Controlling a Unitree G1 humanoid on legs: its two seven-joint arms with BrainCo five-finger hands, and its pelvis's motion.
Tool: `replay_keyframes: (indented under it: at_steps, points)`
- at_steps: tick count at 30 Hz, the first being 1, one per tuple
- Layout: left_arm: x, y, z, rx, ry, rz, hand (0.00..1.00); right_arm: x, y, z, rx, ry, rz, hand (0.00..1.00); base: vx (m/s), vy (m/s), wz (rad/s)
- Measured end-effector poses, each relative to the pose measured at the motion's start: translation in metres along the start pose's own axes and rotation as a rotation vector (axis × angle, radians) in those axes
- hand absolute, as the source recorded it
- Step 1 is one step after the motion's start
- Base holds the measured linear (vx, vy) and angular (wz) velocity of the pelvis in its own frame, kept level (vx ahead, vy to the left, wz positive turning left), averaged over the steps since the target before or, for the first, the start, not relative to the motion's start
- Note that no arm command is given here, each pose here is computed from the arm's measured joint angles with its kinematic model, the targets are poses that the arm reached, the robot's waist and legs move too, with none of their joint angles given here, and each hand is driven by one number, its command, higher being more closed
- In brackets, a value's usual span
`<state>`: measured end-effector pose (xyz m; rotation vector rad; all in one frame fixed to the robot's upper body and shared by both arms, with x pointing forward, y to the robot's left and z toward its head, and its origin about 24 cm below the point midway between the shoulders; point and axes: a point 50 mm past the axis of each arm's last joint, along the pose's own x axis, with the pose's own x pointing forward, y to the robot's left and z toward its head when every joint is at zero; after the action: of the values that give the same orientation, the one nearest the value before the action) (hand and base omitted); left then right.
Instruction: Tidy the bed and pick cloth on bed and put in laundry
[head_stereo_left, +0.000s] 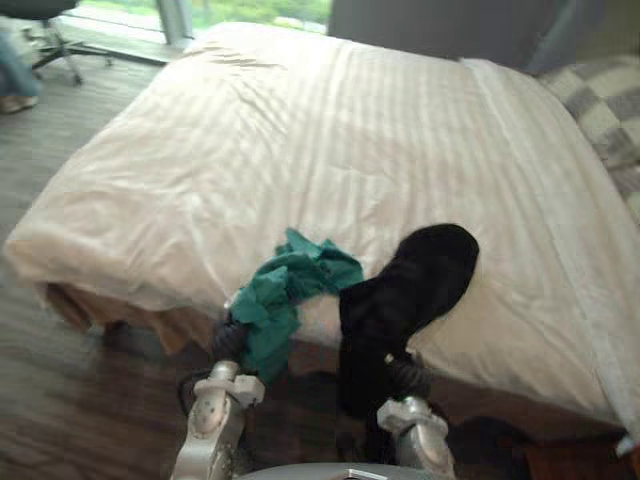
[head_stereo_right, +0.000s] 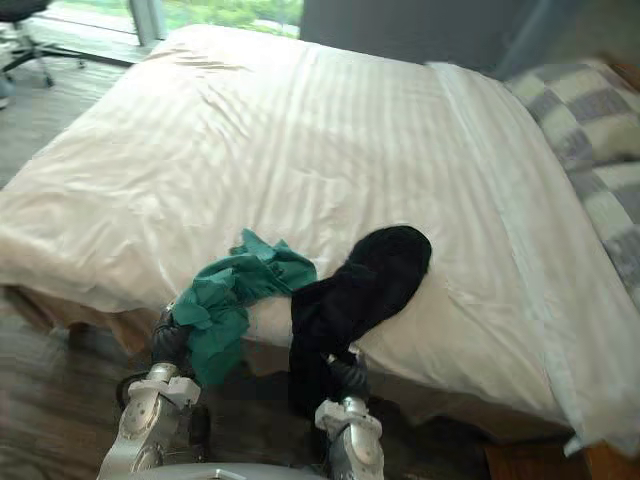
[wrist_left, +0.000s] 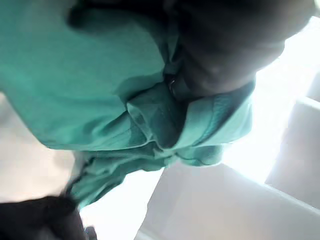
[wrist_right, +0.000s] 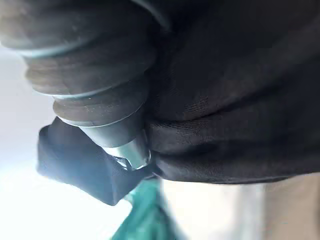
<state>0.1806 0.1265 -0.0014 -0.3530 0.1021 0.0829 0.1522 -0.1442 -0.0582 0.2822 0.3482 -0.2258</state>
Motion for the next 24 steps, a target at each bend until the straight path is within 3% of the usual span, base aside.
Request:
replay_keyframes:
  at_steps: [3, 6, 12, 15, 24]
  points:
    - [-0.022, 0.025, -0.029, 0.076, 0.135, 0.108, 1.0, -0.005, -0.006, -0.02, -0.037, 0.089, -0.041, 1.0, -0.06, -0.129, 0.85]
    - [-0.039, 0.051, -0.031, 0.086, 0.167, 0.2, 1.0, -0.015, -0.011, -0.028, -0.038, 0.116, -0.077, 1.0, -0.09, -0.064, 1.47]
    - [-0.046, 0.047, -0.021, -0.015, 0.1, 0.267, 1.0, -0.012, -0.006, -0.015, -0.067, 0.063, -0.014, 1.0, -0.03, 0.022, 1.53]
    - [-0.049, 0.04, -0.037, -0.047, 0.164, 0.268, 1.0, -0.008, -0.012, -0.013, -0.121, 0.074, 0.001, 1.0, 0.01, 0.051, 1.32]
    - [-0.034, 0.061, -0.054, 0.071, 0.263, 0.24, 1.0, -0.003, -0.007, -0.019, -0.122, 0.105, -0.005, 1.0, 0.13, 0.09, 1.1]
